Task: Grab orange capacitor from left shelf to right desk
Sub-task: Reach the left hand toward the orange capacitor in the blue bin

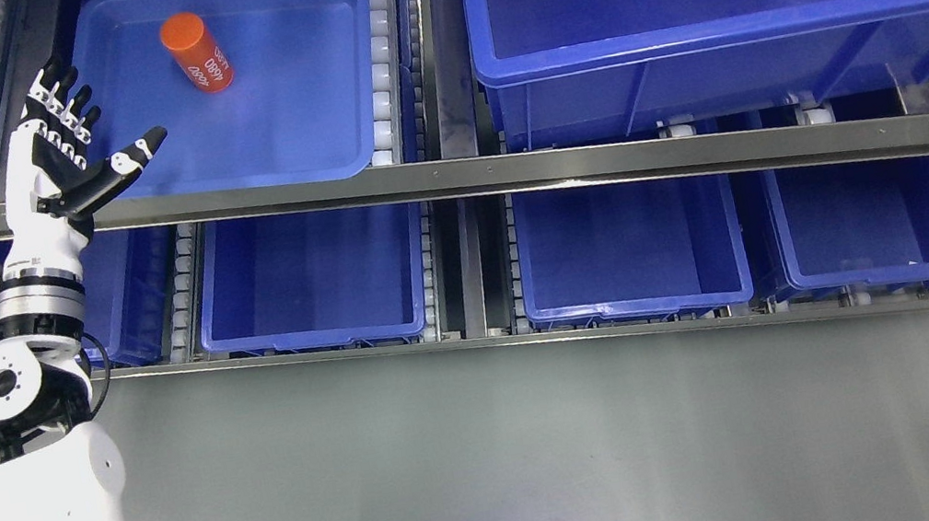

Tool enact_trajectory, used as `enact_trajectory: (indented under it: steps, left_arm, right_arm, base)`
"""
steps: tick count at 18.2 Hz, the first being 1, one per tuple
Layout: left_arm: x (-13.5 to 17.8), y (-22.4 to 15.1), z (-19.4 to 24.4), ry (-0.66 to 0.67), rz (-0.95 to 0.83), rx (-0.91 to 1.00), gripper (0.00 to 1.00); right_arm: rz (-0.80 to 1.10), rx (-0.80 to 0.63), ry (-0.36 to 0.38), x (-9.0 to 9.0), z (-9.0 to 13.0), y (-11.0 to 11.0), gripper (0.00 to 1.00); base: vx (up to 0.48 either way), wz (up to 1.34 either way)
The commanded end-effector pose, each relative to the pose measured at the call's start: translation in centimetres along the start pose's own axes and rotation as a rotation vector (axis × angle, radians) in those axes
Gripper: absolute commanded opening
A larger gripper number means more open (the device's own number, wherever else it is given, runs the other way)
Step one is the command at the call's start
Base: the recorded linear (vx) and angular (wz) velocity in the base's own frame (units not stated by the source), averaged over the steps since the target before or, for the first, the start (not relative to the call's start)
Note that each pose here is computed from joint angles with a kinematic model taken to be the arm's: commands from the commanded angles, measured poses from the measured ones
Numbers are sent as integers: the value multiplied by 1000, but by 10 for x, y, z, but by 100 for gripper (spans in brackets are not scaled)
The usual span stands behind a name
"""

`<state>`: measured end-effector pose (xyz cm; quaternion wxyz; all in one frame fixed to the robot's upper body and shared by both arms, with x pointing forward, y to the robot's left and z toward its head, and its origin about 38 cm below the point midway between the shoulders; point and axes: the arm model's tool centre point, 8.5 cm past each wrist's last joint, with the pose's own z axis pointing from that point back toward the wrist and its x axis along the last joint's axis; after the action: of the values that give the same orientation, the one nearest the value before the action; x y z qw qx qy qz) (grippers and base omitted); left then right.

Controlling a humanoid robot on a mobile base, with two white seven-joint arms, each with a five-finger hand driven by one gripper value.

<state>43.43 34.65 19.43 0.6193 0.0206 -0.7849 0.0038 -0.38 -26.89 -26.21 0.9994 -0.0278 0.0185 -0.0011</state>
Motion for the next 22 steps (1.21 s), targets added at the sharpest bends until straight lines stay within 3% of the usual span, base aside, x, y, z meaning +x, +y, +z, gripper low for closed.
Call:
enact_trajectory:
  steps: [1, 6, 9, 17, 22]
  left_arm:
    - [2, -4, -3, -3, -7, -18, 100]
    - [3, -4, -7, -6, -5, -16, 100]
    - [0, 1, -32, 23, -19, -12, 100]
    - [-47, -34, -80, 219, -83, -136, 98]
    - [-58, -41, -93, 215, -167, -158, 95]
  right_arm:
    - [-10, -17, -21, 3, 0, -11, 100]
    - [-10, -17, -21, 3, 0, -11, 100]
    - [-10, -17, -21, 3, 0, -11, 100]
    - [-10, -17, -21, 3, 0, -11, 100]
    - [-10, -17, -21, 3, 0, -11, 100]
  base:
    - [0, 0]
    - [0, 0]
    - [0, 0]
    - [0, 0]
    - [0, 0]
